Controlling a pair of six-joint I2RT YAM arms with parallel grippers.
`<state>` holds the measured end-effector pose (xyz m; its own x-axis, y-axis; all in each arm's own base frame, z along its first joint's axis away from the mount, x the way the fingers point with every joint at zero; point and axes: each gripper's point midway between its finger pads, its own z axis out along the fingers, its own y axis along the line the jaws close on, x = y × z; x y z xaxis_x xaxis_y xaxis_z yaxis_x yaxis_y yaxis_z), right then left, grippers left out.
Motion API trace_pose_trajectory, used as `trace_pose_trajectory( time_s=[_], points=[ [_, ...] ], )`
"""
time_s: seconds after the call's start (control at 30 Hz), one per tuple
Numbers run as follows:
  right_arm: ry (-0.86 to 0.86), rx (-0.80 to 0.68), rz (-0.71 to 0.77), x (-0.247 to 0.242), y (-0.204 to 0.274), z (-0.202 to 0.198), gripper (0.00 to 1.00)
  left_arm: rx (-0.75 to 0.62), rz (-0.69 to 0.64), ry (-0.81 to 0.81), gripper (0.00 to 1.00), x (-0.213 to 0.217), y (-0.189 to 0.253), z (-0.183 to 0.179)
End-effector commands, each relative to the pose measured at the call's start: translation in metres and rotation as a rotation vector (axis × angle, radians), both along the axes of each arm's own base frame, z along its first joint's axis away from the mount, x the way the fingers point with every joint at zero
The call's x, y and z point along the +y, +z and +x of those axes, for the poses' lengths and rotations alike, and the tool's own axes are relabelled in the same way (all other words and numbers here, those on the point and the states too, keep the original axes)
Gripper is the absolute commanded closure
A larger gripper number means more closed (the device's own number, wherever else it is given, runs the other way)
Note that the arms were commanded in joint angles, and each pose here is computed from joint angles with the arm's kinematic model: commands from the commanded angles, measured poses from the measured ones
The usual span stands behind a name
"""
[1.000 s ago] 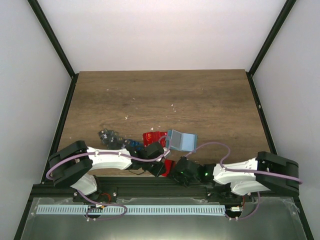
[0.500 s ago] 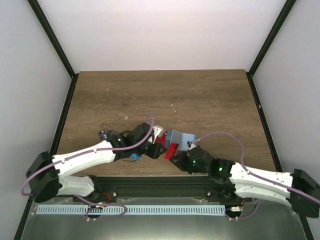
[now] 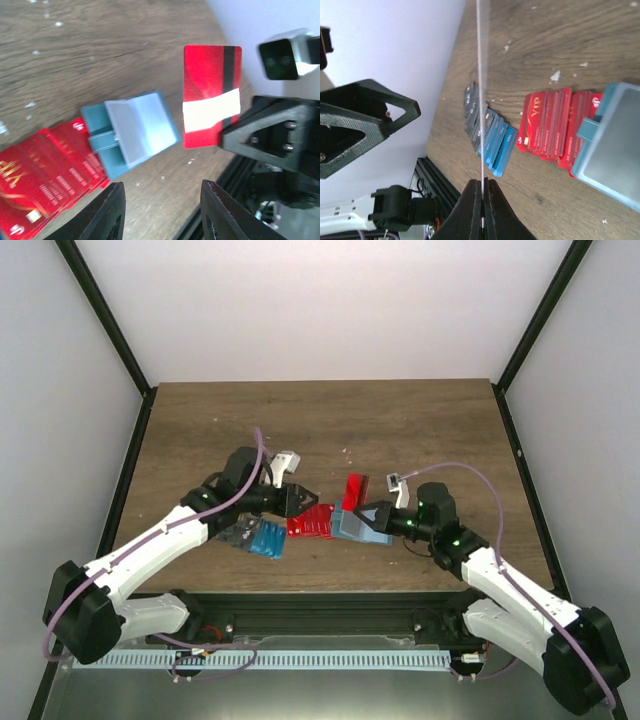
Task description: Put the credit cards into the card holder
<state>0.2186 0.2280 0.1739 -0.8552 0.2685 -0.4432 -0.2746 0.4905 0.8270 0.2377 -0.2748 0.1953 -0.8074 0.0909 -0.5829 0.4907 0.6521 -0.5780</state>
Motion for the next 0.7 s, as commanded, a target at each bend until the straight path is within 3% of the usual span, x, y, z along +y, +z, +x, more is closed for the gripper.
trace_pose_trajectory(
  time_s=[0.0,0.43,0.67],
  points=[
    [0.221,-0.193,0.094,0.011,0.039,-0.013,0.99,-0.027,-0.187,-0.187,0.56,-0.022,0.034,-0.014],
    [0.407,-0.357,0.231,0.015,0.077,-0.044,0.99,-0.045,-0.384,-0.338,0.55,-0.035,0.063,-0.036],
    [0.449,-0.363,0.261,0.016,0.082,-0.05,0.99,-0.046,-0.436,-0.37,0.62,-0.038,0.07,-0.04]
  ],
)
